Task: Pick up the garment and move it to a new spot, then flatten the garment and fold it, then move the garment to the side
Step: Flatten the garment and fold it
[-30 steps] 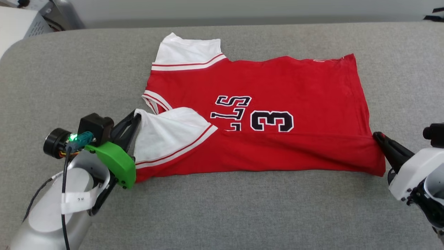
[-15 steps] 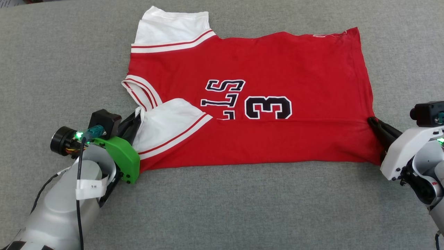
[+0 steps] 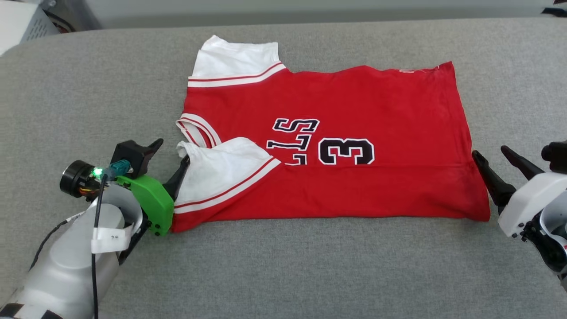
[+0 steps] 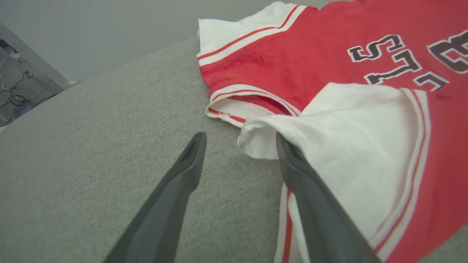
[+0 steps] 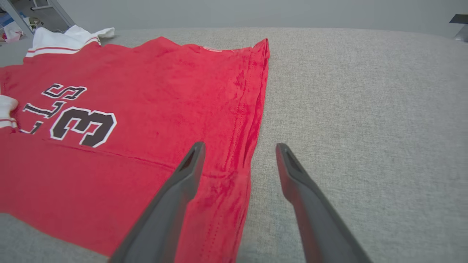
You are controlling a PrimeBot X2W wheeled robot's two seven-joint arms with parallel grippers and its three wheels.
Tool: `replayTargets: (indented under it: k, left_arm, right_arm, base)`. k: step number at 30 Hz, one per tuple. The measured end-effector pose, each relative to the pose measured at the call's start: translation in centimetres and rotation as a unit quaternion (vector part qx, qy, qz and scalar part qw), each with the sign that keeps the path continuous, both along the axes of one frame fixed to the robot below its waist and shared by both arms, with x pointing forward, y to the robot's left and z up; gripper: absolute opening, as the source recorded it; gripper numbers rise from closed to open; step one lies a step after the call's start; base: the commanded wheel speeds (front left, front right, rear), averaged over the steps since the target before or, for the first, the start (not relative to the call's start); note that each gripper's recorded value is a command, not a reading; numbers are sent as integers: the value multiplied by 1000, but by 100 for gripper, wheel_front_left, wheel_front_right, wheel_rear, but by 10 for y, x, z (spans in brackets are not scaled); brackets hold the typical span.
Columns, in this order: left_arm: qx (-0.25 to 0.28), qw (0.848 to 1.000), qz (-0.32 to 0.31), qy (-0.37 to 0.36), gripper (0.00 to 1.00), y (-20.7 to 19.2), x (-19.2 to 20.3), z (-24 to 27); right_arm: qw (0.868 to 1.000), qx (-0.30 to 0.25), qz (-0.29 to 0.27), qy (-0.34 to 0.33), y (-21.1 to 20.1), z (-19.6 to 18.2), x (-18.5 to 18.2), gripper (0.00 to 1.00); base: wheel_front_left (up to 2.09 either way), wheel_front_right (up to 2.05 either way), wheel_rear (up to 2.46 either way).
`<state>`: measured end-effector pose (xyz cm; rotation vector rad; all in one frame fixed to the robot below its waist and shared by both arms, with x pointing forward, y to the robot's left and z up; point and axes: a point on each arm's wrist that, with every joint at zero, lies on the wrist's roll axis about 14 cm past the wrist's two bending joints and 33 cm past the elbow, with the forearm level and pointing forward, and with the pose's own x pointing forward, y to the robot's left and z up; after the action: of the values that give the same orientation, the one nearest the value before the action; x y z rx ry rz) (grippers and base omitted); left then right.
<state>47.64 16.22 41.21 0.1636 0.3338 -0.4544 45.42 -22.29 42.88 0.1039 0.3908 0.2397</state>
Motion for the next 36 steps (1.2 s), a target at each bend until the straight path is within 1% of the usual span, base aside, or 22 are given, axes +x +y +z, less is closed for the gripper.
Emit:
replayTargets:
  k: [3, 8, 13, 17, 21, 28, 32, 36]
  left_arm:
    - [3, 1000, -1, -14, 100, 7, 1, 21]
    - [3, 1000, 0, 8, 100, 13, -1, 51]
    - [-10, 997, -3, 79, 100, 11, -10, 68]
    - [-4, 985, -18, 171, 100, 4, -27, 59]
    - [15, 966, -31, 256, 100, 1, -46, 40]
    - [42, 941, -36, 334, 100, -1, -60, 5]
    - [54, 932, -34, 357, 100, -3, -62, -15]
    - [82, 922, -27, 378, 100, 4, -64, -39]
  right_arm:
    - [1000, -1, 0, -14, -3, 10, -7, 100]
    - [999, 7, 4, -39, 1, 29, -12, 100]
    - [998, 11, 12, -56, 9, 43, -13, 100]
    - [998, 15, 15, -55, 15, 44, -15, 100]
    - [998, 17, 12, -57, 16, 46, -16, 100]
    - [999, 20, 6, -46, 16, 39, -16, 100]
    - [999, 25, 2, -37, 17, 33, -17, 100]
    - [999, 24, -1, -30, 15, 26, -17, 100]
  base:
    - [0, 0, 0]
    - [0, 0, 0]
    - [0, 0, 0]
    - [0, 0, 0]
    - [0, 0, 0]
    - [0, 0, 0]
    - [0, 0, 0]
    - [0, 0, 0]
